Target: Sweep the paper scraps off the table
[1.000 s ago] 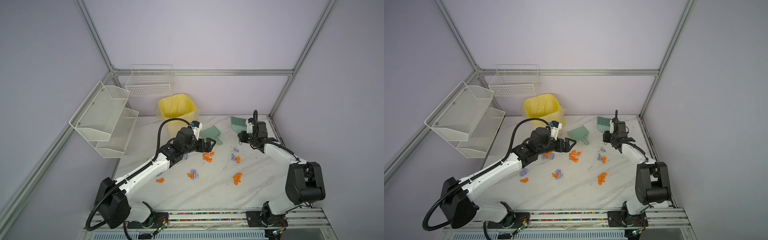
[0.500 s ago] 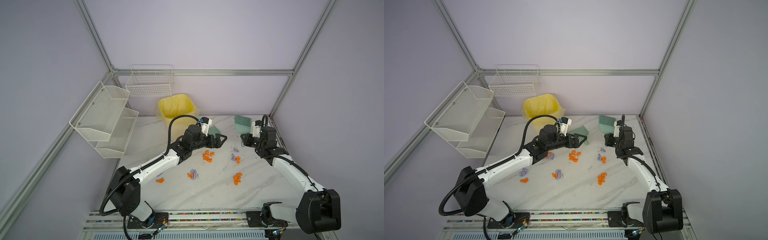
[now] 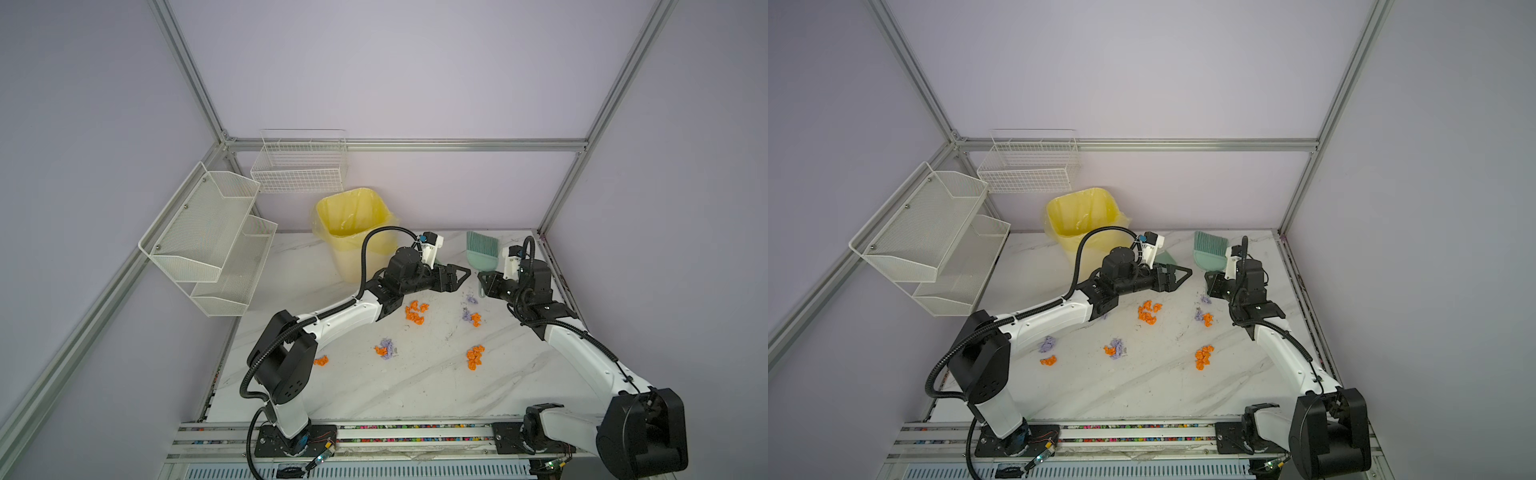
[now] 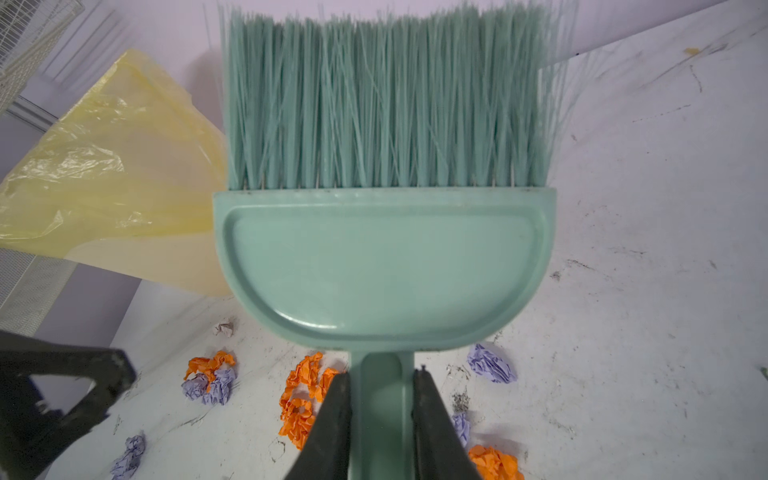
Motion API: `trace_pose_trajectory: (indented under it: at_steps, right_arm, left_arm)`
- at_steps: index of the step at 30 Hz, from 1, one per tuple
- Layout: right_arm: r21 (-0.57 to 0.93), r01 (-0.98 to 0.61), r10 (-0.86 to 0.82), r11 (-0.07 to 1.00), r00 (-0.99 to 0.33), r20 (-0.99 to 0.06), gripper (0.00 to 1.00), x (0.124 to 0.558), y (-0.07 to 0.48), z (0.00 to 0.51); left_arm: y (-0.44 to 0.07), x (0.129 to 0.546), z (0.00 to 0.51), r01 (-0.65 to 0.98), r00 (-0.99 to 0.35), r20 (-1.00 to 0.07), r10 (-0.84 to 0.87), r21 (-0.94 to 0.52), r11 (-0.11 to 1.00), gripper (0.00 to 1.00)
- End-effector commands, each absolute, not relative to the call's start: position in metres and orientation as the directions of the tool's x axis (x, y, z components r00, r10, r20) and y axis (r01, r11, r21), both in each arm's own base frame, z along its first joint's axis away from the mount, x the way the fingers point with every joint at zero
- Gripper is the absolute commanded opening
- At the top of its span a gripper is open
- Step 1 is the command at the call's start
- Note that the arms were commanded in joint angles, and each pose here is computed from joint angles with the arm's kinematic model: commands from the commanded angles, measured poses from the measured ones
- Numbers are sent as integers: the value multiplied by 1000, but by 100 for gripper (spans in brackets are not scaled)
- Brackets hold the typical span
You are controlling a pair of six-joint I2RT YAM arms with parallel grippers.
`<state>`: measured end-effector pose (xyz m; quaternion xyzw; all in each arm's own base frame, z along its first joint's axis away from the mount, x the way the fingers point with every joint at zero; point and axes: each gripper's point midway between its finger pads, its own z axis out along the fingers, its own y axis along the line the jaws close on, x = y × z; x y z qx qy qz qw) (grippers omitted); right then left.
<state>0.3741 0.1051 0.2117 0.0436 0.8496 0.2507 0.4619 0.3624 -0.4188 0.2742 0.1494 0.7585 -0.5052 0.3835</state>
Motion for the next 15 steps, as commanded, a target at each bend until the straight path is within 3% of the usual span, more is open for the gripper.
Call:
trace_pose_trajectory:
  at_steps: [1, 15]
  right_arm:
    - [471, -215, 314, 856, -509, -801, 1, 373, 111, 239]
    - [453, -208, 298, 867, -512, -806, 0, 365, 109, 226]
  left_arm:
    - [-435, 369, 333, 686, -596, -768, -233, -638, 349, 82]
    - [-453, 404, 309, 622, -610, -726, -317, -687, 376, 73]
